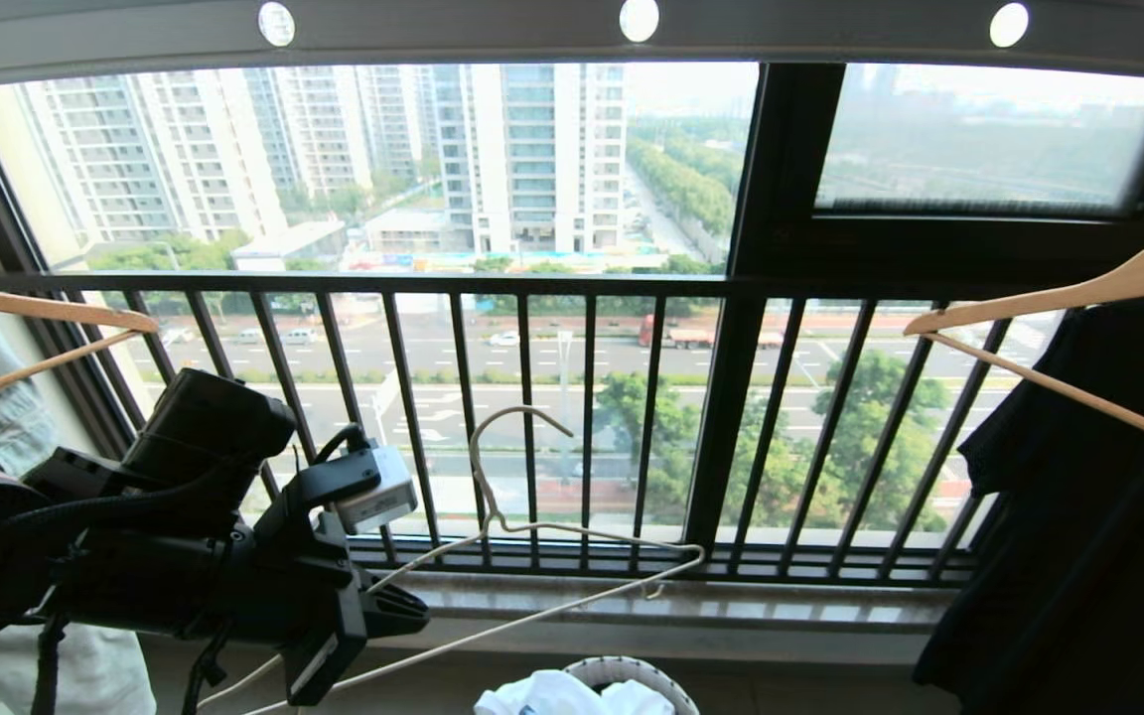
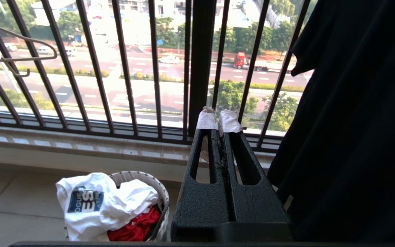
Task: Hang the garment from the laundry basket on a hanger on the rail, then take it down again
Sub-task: Pick up clothes from the basket
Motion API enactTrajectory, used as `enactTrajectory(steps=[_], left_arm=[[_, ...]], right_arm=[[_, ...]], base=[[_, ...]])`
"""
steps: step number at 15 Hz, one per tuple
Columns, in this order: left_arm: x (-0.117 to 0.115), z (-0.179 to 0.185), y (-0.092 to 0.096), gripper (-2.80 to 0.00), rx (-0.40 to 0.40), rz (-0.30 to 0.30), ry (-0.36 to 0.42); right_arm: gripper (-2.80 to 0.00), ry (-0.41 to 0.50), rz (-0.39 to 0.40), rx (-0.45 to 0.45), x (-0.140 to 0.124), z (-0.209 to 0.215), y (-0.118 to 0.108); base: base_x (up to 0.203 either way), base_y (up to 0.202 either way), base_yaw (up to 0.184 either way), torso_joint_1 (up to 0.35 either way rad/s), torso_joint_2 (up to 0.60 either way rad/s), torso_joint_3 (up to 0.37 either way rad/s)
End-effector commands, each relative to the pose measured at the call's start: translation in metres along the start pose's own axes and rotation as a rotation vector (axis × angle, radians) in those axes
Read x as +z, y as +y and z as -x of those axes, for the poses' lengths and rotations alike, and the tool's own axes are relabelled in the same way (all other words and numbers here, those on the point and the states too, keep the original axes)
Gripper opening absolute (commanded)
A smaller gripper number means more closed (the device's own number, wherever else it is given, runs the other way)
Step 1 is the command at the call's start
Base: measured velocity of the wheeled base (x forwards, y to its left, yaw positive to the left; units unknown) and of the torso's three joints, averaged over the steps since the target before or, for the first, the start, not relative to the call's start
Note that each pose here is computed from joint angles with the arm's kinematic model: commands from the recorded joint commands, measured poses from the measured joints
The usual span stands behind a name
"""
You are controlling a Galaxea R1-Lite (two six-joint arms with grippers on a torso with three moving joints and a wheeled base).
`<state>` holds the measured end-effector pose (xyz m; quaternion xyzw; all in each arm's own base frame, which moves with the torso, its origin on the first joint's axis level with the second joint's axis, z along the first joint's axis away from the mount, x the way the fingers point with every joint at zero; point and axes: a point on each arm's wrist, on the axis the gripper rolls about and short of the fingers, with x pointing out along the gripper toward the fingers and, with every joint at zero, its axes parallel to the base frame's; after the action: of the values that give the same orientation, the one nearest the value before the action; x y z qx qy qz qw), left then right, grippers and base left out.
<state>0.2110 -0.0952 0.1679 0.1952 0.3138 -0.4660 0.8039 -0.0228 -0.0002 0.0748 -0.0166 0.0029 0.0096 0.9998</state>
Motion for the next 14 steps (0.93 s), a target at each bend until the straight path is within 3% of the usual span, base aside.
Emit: enactTrajectory(steps=[1,14], left_arm=[[-0.0001,0.0008,-0.0009,-2.80,-0.003,-0.004,-0.001],[0.0003,0.0014,-0.0024,-2.80,-0.005,-0.010,-0.004]], right_arm=[[-2.80,0.000,0.001,0.001,0.0000,0.0000,0.0000],[-2.80,0.000,0.001,0.001,0.0000,0.0000,0.0000]], base=[[0.000,0.000,0.000,-0.139,0.31,0.159],[0.000,0.000,0.000,-0.141,0.31,0.169]])
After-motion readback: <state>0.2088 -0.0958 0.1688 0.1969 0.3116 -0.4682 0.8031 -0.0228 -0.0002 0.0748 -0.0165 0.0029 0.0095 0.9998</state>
